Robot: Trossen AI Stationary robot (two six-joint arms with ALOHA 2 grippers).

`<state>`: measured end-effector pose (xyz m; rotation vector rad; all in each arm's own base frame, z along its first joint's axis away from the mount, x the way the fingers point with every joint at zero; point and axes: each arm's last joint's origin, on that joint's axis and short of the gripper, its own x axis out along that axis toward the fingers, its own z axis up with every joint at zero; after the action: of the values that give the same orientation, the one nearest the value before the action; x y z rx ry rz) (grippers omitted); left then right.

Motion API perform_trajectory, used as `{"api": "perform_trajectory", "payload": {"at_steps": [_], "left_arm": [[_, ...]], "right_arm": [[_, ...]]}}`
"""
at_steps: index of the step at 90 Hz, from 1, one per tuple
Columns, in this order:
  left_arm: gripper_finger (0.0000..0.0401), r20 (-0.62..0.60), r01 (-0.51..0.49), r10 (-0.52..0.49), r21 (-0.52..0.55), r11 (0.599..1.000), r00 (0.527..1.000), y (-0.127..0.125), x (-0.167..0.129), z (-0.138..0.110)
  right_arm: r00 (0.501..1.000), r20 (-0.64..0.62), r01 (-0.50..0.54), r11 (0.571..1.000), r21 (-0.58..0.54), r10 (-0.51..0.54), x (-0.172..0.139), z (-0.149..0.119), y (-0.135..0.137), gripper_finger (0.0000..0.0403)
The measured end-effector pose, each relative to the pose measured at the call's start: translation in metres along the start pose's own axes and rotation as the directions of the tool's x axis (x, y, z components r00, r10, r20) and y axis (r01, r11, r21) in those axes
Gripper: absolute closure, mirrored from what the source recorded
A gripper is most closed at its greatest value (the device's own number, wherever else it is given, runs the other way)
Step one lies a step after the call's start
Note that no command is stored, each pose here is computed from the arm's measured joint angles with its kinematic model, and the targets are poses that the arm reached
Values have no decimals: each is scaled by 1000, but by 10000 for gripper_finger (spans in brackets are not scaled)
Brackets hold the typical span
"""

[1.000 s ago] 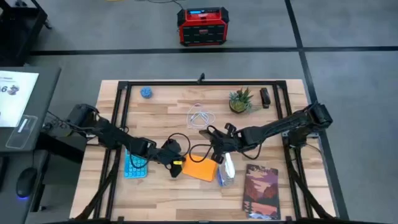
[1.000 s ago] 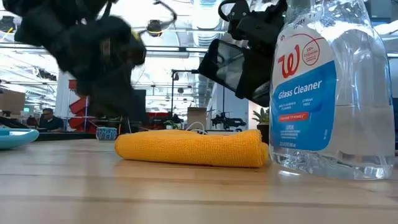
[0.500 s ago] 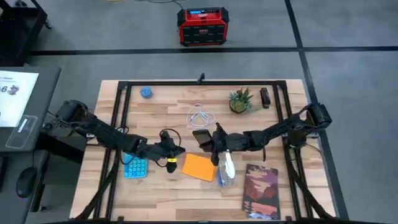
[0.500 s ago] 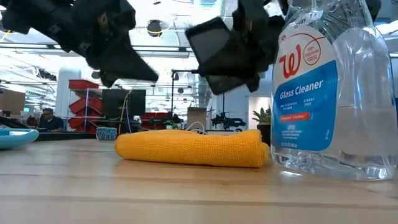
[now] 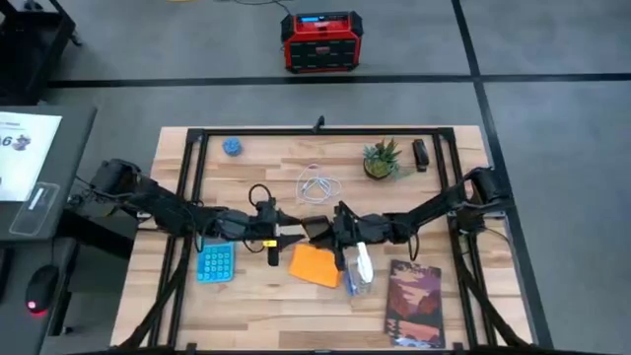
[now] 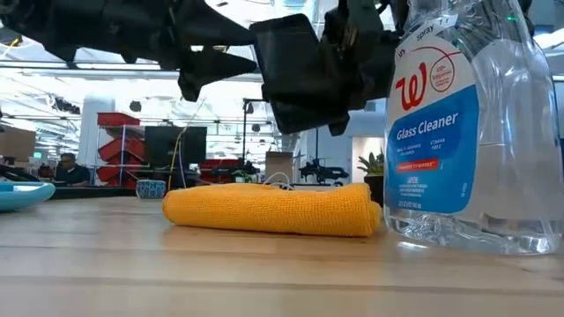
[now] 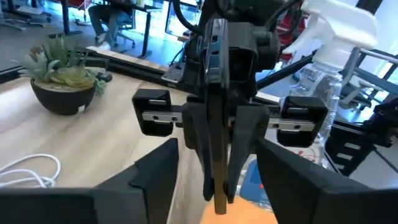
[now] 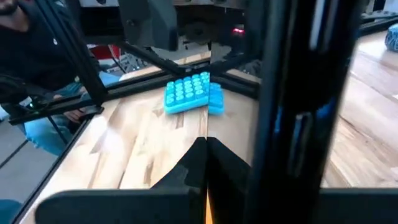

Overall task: Apply microfiber cloth
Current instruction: Spray the black cellphone

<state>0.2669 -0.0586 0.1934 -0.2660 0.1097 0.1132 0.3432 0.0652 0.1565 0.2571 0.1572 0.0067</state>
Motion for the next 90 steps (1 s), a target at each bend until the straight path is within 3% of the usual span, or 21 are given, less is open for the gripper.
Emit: {"api": "perform_trajectory", "payload": {"at_steps": [30, 40, 50, 57, 74, 90], "left_arm": [[227, 55, 9, -11, 41, 999, 998, -9, 32, -6], [269, 60, 8, -10, 40, 999, 998, -9, 33, -4], [342, 65, 2, -5, 47, 999, 998, -9, 32, -3], [385, 64, 3, -6, 53, 999, 998, -9, 32, -3], [390, 72, -45, 40, 66, 997, 997, -14, 30, -5], [394, 83, -50, 45, 61, 997, 996, -19, 28, -6]], "right_arm": [[999, -33, 7, 1000, -4, -7, 0, -3, 0, 383], [1000, -28, 0, 1000, -4, 0, -1, -3, 2, 382], [999, -36, 1, 1000, -8, -1, -1, -4, 1, 372], [999, -49, 6, 1000, -10, -7, -1, -4, 0, 356], [984, -163, 58, 997, -58, -67, -11, 6, -8, 288], [941, -311, 102, 988, -113, -133, -45, 34, -11, 231]]}}
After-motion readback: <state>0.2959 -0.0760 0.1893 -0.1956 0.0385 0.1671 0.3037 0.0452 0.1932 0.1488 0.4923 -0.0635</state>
